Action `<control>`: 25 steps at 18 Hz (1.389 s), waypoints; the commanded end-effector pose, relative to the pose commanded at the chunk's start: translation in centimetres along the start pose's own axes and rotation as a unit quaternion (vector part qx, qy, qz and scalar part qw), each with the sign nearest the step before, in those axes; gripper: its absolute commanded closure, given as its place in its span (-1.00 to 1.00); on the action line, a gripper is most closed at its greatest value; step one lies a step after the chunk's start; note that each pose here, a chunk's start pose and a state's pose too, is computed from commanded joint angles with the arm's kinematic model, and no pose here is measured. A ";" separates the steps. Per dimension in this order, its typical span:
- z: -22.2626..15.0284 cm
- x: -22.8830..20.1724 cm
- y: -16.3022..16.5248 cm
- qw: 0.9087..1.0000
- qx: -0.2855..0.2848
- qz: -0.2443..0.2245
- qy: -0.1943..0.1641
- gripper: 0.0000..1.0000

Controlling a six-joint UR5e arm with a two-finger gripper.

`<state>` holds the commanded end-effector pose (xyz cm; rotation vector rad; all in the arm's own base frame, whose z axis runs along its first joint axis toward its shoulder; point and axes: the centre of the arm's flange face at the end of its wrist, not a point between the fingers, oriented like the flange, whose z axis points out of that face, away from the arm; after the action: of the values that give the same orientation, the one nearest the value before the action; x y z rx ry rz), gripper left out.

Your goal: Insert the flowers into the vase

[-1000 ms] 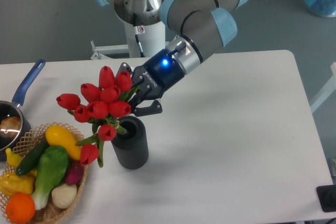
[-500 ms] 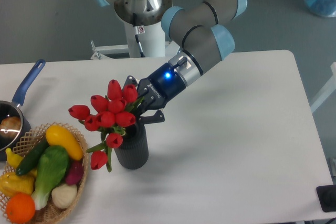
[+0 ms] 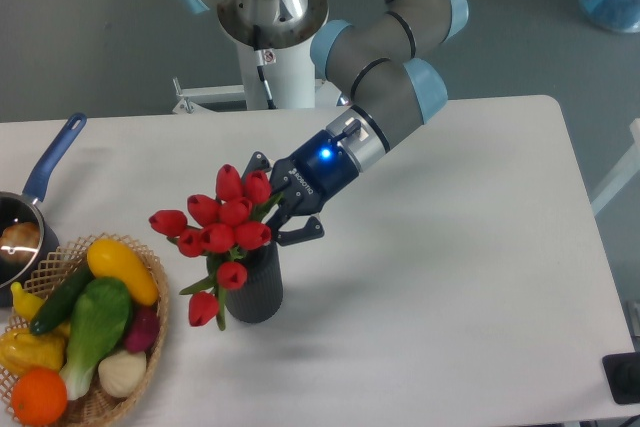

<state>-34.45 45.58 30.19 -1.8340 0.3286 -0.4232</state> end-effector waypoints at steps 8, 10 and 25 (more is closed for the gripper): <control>-2.5 -0.8 0.1 1.000 -0.001 -0.001 -0.025 -1.00; -3.7 -1.1 0.3 0.998 -0.036 0.001 -0.045 -1.00; -13.2 -8.1 -3.6 0.962 -0.197 0.066 -0.177 -1.00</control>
<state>-47.54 38.83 36.21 -2.2141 0.2983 0.0754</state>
